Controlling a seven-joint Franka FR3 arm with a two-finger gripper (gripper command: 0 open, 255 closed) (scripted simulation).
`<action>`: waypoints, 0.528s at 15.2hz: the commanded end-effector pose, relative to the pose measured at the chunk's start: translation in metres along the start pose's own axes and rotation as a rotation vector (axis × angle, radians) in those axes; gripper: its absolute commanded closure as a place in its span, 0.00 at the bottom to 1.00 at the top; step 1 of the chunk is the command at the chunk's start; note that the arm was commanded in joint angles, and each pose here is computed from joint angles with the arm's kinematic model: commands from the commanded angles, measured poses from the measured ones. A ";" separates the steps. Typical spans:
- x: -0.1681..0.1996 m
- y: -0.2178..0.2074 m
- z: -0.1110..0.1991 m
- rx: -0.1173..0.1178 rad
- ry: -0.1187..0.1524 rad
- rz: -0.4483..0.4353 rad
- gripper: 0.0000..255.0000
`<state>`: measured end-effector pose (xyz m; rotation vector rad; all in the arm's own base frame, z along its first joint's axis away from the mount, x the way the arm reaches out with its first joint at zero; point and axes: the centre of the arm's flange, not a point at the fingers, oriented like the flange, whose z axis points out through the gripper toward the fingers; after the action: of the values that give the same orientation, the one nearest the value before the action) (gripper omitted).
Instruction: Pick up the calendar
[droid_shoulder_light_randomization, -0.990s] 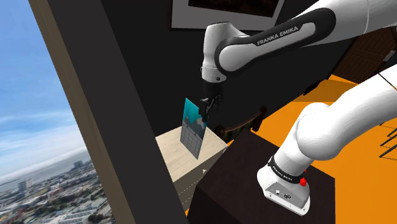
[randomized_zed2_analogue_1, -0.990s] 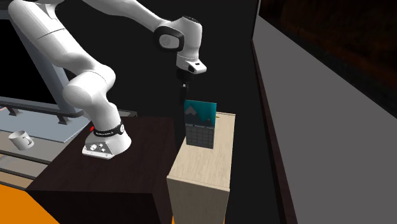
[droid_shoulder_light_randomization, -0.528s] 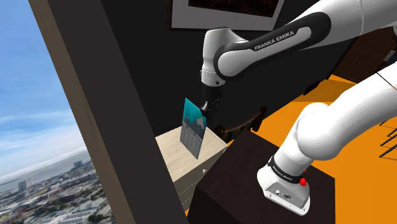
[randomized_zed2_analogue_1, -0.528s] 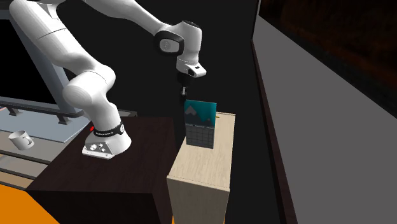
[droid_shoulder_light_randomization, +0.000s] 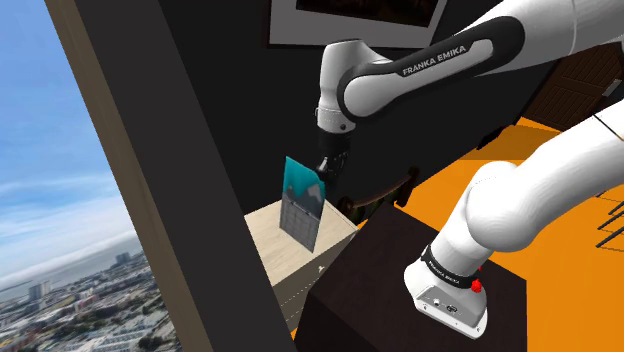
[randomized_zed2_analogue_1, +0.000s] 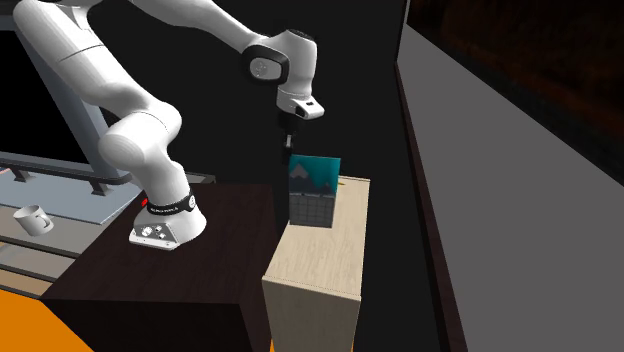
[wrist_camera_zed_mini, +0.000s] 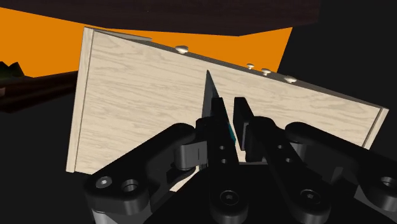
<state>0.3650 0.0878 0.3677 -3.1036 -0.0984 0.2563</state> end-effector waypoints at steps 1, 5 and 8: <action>-0.001 -0.001 -0.009 0.000 0.000 0.000 1.00; -0.005 -0.001 -0.030 0.000 0.000 0.000 1.00; -0.007 -0.002 -0.046 0.000 0.000 0.000 1.00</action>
<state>0.3653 0.0877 0.4083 -3.1035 -0.0985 0.2563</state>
